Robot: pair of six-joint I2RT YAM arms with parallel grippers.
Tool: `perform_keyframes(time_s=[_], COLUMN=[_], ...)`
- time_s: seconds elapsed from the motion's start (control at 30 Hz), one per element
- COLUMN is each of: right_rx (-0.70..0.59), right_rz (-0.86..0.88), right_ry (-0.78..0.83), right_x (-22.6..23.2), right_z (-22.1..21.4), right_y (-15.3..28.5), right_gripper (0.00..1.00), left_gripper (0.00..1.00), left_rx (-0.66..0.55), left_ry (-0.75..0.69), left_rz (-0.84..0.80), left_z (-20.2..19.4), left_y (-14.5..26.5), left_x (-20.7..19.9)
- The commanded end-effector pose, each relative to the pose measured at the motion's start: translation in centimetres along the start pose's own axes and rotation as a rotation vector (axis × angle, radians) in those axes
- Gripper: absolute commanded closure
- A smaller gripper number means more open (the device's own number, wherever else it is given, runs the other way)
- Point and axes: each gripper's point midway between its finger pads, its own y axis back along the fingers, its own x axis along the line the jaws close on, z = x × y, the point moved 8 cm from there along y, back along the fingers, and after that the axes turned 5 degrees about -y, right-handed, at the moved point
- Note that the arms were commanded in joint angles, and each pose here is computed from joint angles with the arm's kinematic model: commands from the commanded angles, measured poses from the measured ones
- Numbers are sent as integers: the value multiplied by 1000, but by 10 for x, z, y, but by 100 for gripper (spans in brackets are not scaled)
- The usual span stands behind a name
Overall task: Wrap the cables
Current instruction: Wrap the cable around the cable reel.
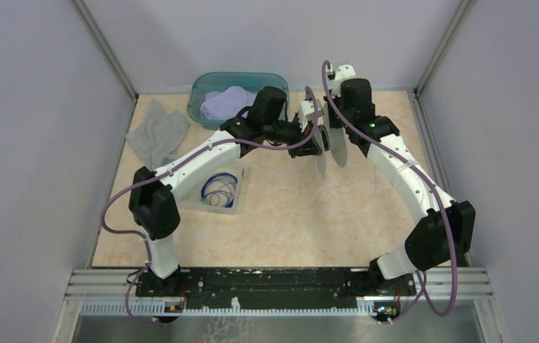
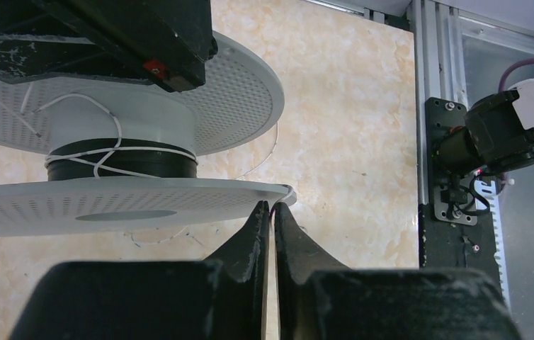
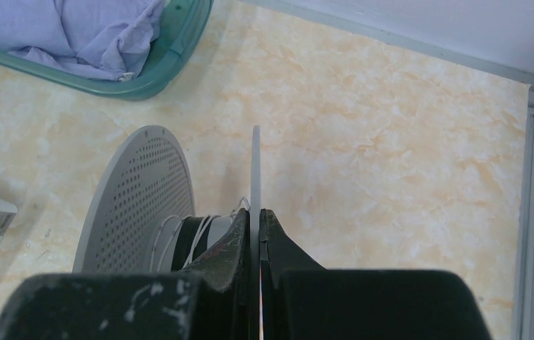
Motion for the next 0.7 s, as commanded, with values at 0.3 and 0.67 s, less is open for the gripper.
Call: perform_keyframes(time_s=[0.3,0.67], right_rx=[-125,-257], right_rz=[80,1], right_ry=[-24,-33], right_x=[11,-13], right_z=[34,92], right_y=[24,58], right_gripper=[100,100], left_gripper=[90,59], left_rx=[-12,-128], left_ry=[-33,-20], left_rz=[233,-15], left_z=[6,-13], left_y=[9,55], left_x=[28,28])
